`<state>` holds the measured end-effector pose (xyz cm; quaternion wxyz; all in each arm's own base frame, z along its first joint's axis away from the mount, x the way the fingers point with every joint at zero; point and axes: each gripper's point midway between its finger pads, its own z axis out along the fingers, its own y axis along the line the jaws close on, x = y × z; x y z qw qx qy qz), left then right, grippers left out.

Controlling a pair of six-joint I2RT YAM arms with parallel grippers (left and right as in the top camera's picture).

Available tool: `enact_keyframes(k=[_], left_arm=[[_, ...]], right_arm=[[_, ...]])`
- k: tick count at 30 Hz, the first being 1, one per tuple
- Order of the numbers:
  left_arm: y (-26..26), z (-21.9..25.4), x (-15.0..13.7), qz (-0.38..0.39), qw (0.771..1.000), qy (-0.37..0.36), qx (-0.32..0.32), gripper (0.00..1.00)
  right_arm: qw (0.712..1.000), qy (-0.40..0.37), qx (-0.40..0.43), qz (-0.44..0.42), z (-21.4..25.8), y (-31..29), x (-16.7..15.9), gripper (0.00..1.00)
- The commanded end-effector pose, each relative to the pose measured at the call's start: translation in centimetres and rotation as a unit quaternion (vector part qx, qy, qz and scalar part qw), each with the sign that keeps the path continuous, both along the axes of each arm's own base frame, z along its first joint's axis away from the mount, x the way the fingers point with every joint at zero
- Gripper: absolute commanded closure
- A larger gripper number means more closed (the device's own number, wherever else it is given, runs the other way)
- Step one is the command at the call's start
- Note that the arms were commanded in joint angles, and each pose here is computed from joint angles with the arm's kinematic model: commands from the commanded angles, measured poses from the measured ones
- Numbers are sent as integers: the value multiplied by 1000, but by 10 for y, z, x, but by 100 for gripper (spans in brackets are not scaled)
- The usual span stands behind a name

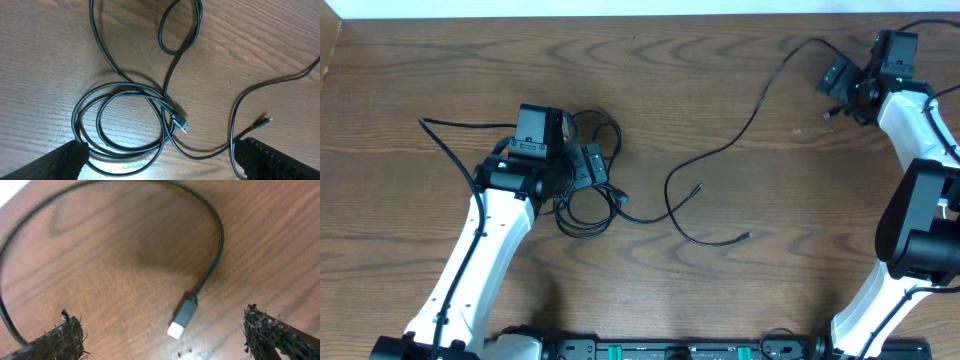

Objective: Untangle cables

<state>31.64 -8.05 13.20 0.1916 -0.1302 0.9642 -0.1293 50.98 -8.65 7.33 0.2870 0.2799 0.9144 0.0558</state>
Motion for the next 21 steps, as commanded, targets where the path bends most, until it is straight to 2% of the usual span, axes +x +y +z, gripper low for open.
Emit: enact_keyframes(k=[1, 6, 9, 11, 15, 21], left_arm=[[3, -1, 0, 1, 1000, 1, 7, 0], [3, -1, 0, 1, 1000, 1, 7, 1], [3, -1, 0, 1, 1000, 1, 7, 1], [3, -1, 0, 1, 1000, 1, 7, 1], [3, -1, 0, 1, 1000, 1, 7, 1], [3, -1, 0, 1, 1000, 1, 7, 1]], right_arm=[[999, -31, 25, 26, 42, 17, -2, 1], [993, 5, 86, 78, 62, 62, -35, 1], [981, 71, 134, 118, 53, 103, -67, 1], [966, 111, 147, 180, 46, 130, -90, 1], [922, 195, 125, 311, 34, 180, -144, 4], [856, 287, 65, 424, -4, 237, -216, 4]])
